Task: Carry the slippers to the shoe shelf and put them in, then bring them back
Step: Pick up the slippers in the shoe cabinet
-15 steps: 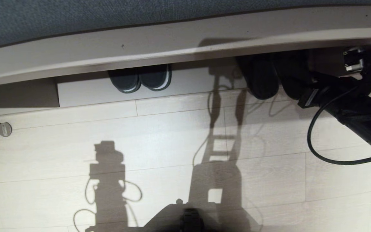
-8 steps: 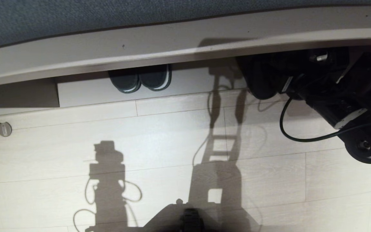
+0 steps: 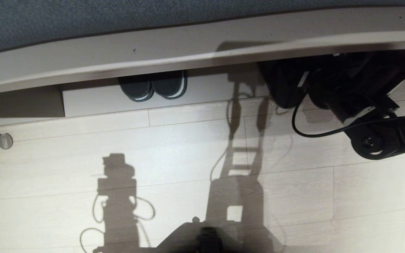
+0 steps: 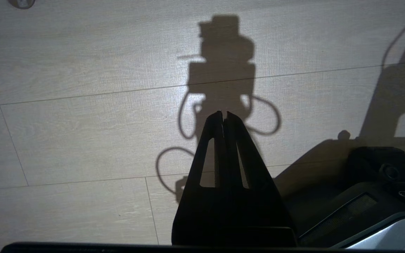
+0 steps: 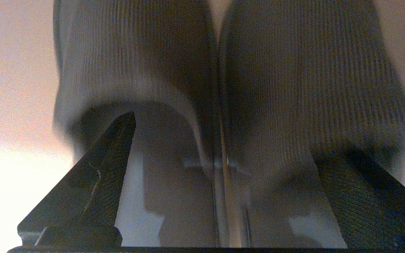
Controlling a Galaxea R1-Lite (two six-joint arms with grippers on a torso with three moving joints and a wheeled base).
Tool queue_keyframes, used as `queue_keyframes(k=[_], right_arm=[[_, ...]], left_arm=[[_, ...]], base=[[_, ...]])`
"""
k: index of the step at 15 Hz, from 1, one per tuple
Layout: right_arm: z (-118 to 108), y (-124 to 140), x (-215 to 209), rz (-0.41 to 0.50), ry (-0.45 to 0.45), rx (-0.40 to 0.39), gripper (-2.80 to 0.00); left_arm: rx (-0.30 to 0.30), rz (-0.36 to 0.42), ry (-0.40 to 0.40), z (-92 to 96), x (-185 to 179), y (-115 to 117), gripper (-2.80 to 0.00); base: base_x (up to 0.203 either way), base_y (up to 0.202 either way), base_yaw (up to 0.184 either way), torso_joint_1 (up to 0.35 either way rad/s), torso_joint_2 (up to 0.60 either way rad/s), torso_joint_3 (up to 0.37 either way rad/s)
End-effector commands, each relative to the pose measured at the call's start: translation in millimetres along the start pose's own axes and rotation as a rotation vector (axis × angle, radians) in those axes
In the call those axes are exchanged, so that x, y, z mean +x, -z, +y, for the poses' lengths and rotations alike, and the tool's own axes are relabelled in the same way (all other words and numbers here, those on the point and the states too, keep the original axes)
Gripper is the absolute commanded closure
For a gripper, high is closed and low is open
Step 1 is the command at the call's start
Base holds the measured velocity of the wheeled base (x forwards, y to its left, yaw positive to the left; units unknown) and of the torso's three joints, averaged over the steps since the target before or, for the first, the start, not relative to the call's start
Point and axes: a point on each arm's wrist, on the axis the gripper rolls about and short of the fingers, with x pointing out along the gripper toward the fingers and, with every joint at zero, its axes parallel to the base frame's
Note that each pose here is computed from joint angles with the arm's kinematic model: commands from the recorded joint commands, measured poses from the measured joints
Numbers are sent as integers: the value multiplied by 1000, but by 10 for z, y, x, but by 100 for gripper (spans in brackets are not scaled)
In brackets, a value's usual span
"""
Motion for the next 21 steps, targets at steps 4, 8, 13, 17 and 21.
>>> queue_keyframes(k=[4,8,13,17,21], right_arm=[[54,171,337,-89,10,3,-280],[83,262,472,-152,11,7,0],[136,259,537,-185,8,11,0],[107,-65,357,-188,0,12,0],[133,-324,-237,-38,-57,23,0]], left_arm=[[-1,1,0,0,1,0,0],[-1,1,-2,0,1,0,0],[-1,0,-1,0,1,-1,0],[-1,1,-1,0,1,0,0],[-1,1,0,0,1,0,0]], base=[[0,0,0,0,0,0],[0,0,0,0,0,0],[0,0,0,0,0,0],[0,0,0,0,0,0],[0,0,0,0,0,0]])
